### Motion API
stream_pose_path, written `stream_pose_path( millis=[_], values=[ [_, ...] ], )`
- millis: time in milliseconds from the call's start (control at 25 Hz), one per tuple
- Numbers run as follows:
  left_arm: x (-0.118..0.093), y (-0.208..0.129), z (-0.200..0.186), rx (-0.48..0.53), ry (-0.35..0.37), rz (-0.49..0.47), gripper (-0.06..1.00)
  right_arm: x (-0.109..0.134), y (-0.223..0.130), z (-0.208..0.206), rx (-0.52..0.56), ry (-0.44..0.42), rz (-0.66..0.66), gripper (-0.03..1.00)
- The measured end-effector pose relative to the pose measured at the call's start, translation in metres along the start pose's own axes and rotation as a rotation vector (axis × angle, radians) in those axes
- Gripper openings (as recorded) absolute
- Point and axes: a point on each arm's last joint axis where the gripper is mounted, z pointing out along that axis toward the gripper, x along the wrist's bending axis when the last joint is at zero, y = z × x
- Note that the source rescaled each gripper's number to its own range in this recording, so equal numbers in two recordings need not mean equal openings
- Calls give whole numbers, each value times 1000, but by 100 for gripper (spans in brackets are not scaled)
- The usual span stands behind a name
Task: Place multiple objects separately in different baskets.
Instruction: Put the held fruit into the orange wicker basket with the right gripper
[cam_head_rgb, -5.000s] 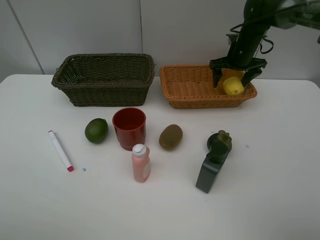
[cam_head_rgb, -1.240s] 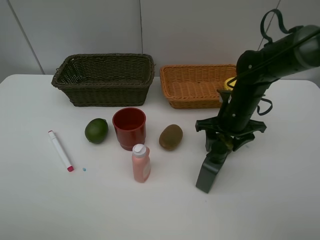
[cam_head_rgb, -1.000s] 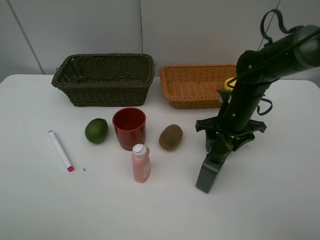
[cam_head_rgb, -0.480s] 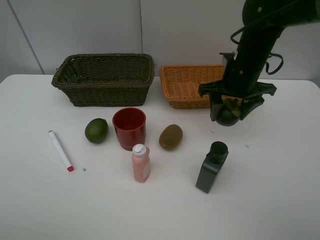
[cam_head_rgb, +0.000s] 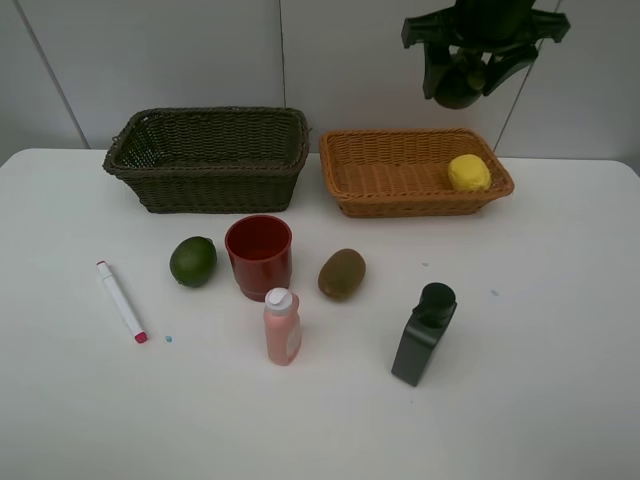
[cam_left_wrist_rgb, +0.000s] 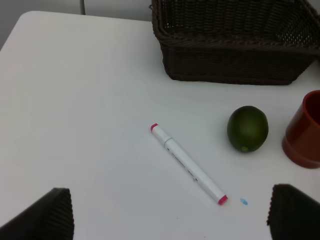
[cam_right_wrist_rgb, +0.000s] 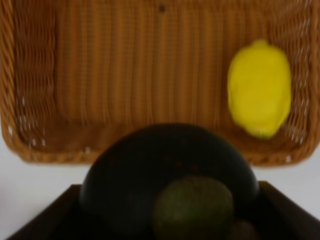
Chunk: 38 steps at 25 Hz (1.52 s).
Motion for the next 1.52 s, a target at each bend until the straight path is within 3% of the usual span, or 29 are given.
stream_pose_path(
  millis=[320, 600, 760, 1520],
  values=[
    [0, 0, 0, 0, 0, 0, 100, -18, 29, 49, 13, -17, 10, 51],
    [0, 0, 0, 0, 0, 0, 100, -13, 19, 129, 173, -9, -26, 51],
    [0, 0, 0, 0, 0, 0, 100, -7, 12, 155, 219, 14, -21, 51],
    [0, 0, 0, 0, 0, 0, 100, -5, 9, 166, 238, 23, -20, 51]
  ],
)
